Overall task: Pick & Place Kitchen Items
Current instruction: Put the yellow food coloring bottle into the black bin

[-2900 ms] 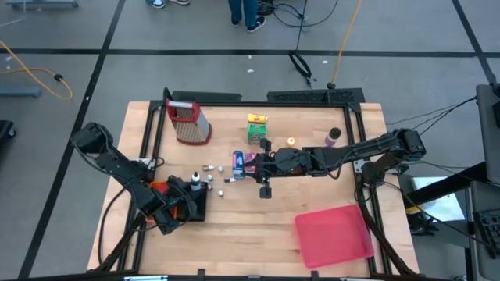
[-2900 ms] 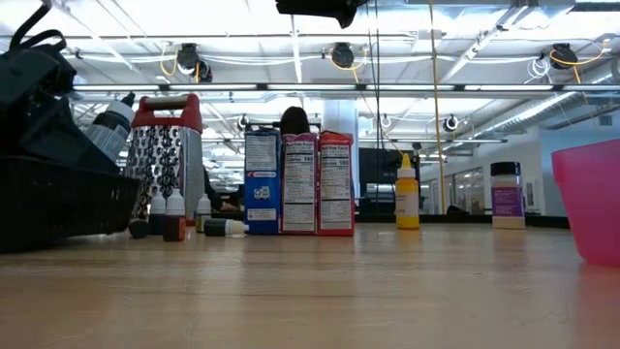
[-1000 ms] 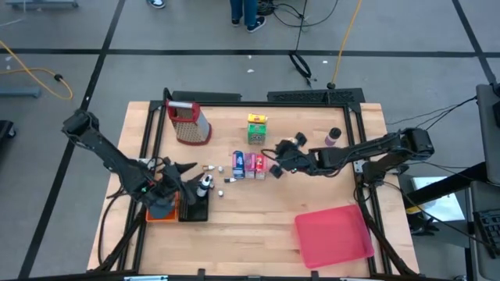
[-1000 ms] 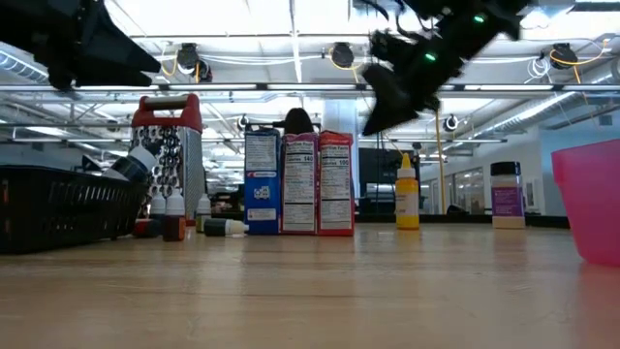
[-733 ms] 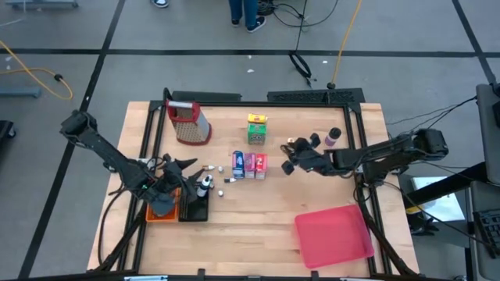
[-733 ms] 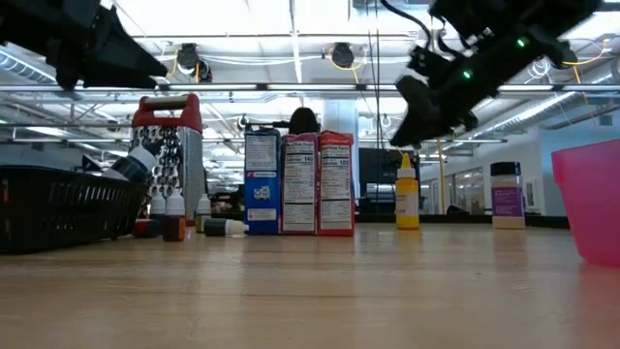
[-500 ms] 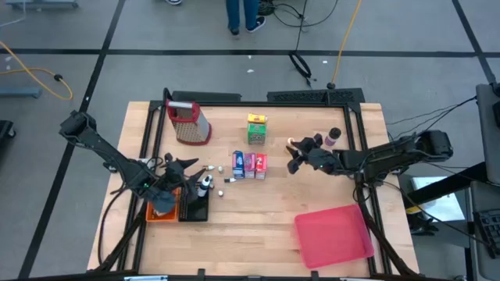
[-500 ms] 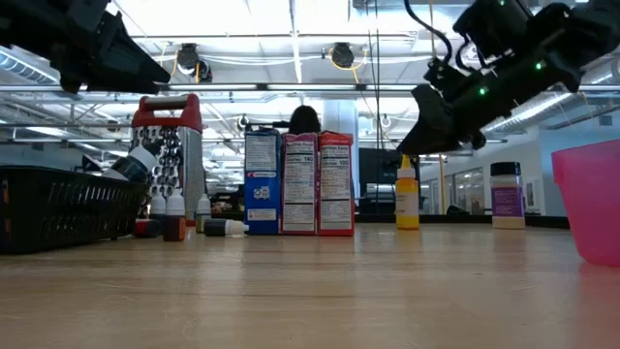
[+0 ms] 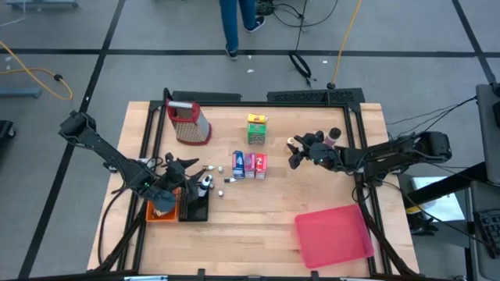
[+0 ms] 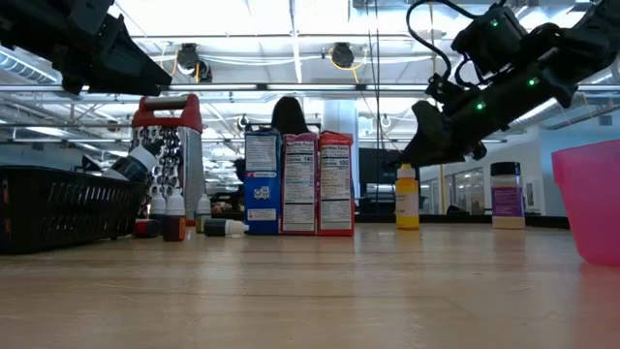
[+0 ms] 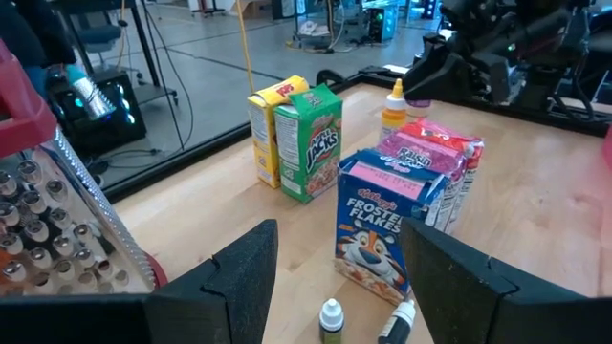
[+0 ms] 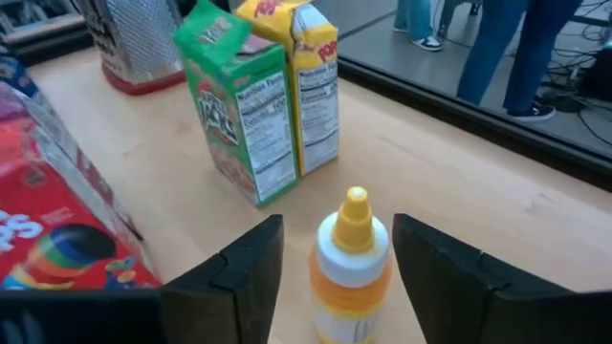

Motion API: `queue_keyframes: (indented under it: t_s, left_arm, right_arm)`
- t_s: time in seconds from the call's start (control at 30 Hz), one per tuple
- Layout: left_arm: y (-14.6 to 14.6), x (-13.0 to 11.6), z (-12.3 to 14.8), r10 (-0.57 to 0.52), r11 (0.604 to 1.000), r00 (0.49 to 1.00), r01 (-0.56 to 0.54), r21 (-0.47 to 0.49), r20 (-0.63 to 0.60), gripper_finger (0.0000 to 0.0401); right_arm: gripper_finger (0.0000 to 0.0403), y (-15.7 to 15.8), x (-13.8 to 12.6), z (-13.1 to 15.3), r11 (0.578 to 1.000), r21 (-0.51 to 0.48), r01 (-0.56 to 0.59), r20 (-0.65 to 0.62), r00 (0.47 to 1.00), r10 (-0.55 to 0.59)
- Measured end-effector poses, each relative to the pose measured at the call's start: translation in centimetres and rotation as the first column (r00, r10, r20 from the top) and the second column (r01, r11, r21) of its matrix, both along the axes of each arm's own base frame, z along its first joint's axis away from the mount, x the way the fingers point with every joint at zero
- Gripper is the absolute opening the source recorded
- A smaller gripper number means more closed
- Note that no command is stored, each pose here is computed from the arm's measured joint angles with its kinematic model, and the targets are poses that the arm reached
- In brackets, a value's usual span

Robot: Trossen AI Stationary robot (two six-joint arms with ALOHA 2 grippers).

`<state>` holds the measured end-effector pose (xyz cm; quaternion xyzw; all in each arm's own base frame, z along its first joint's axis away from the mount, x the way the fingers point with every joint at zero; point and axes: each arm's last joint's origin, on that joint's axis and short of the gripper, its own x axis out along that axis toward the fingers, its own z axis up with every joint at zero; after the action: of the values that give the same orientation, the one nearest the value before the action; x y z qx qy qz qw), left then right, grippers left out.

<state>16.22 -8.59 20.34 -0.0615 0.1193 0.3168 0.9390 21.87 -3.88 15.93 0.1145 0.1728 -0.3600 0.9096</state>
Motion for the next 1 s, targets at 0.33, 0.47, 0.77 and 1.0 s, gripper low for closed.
queue_keyframes:
  t_s: [0.33,0.47,0.77,1.0]
  left_arm:
    - [0.0,0.0,0.0,-0.002,1.0,1.0,0.002,0.0,-0.002,0.0223]
    - [0.0,0.0,0.0,-0.003,1.0,1.0,0.003,-0.001,-0.002,0.0223]
    - [0.0,0.0,0.0,-0.003,1.0,1.0,0.003,-0.001,-0.003,0.0223]
    - [0.0,0.0,0.0,-0.002,1.0,1.0,0.002,-0.003,0.0,0.0223]
  right_arm:
    - [0.0194,-1.5,0.8,-1.2,1.0,-0.008,0.002,-0.009,1.0,-0.003]
    - [0.0193,-2.0,0.9,-1.4,1.0,-0.009,0.02,0.0,1.0,-0.02]
    - [0.011,-2.3,0.8,-1.5,1.0,0.018,-0.006,-0.002,1.0,0.006]
    - [0.011,-1.9,1.2,-0.4,0.998,-0.008,-0.055,0.071,0.996,0.055]
